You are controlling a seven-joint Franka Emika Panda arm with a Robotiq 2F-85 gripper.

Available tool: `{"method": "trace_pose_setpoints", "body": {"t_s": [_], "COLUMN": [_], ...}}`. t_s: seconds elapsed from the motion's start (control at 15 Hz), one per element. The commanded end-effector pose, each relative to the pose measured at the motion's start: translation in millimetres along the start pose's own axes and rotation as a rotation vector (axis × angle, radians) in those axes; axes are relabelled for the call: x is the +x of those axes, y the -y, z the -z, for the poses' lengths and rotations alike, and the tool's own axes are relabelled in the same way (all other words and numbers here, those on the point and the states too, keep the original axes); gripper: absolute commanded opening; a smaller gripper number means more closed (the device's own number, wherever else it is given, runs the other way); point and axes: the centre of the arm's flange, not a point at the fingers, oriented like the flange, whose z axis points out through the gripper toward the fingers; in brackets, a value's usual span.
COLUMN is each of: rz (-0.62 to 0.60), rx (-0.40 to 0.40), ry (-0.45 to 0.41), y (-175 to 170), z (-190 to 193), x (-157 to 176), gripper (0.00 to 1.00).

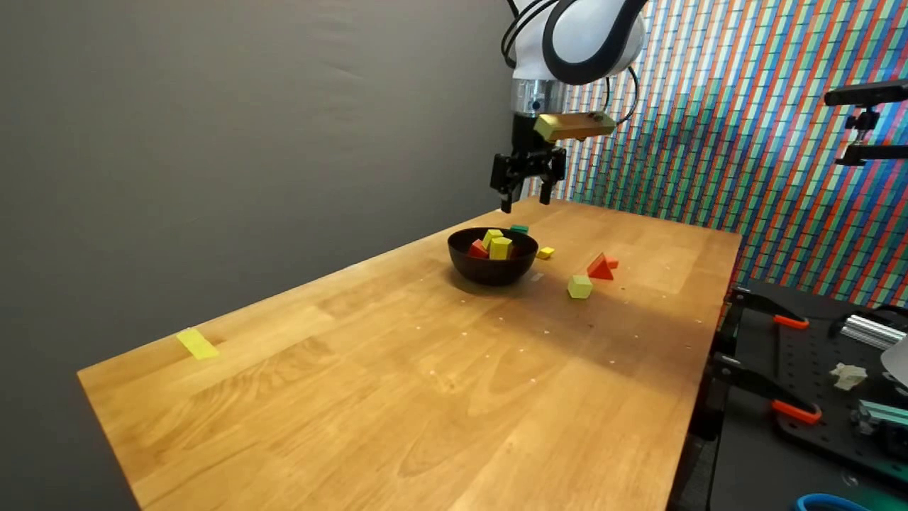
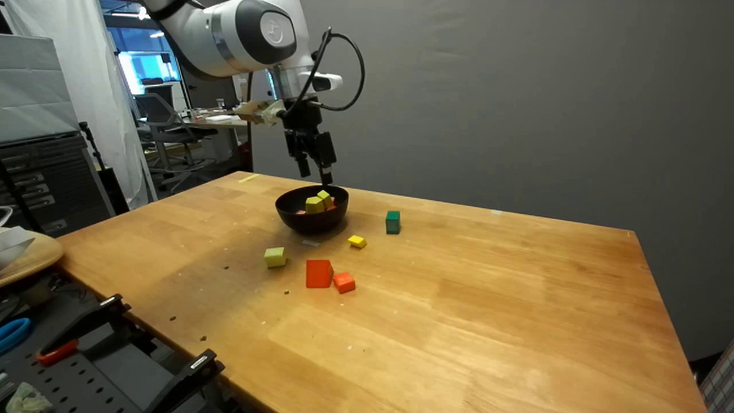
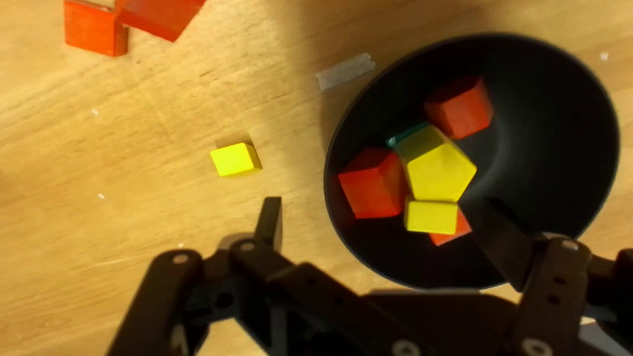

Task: Put the colored things in the bowl

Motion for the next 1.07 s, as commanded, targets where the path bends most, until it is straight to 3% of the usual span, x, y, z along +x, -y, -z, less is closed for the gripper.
{"method": "trace_pose_setpoints", "body": {"t_s": [0.0, 0.13, 0.2, 0.27, 0.47, 0.53, 1.0], "rz": [-0.134, -0.213, -0.194, -0.163, -0.169, -0.023, 0.279], "rx": [-0.022, -0.005, 0.006, -0.019, -0.024, 0.007, 0.104], "ry": [-0.045, -0.076, -0.102, -0.053, -0.051, -0.087, -0.182], "y": [-16, -41, -51, -40, -46, -49, -73], "z": [-16, -11, 0, -16, -17, -15, 5], "x": [53, 66, 67, 54, 55, 49, 68], "gripper": [1.00, 1.00, 1.00, 1.00, 1.00, 1.00, 1.00]}}
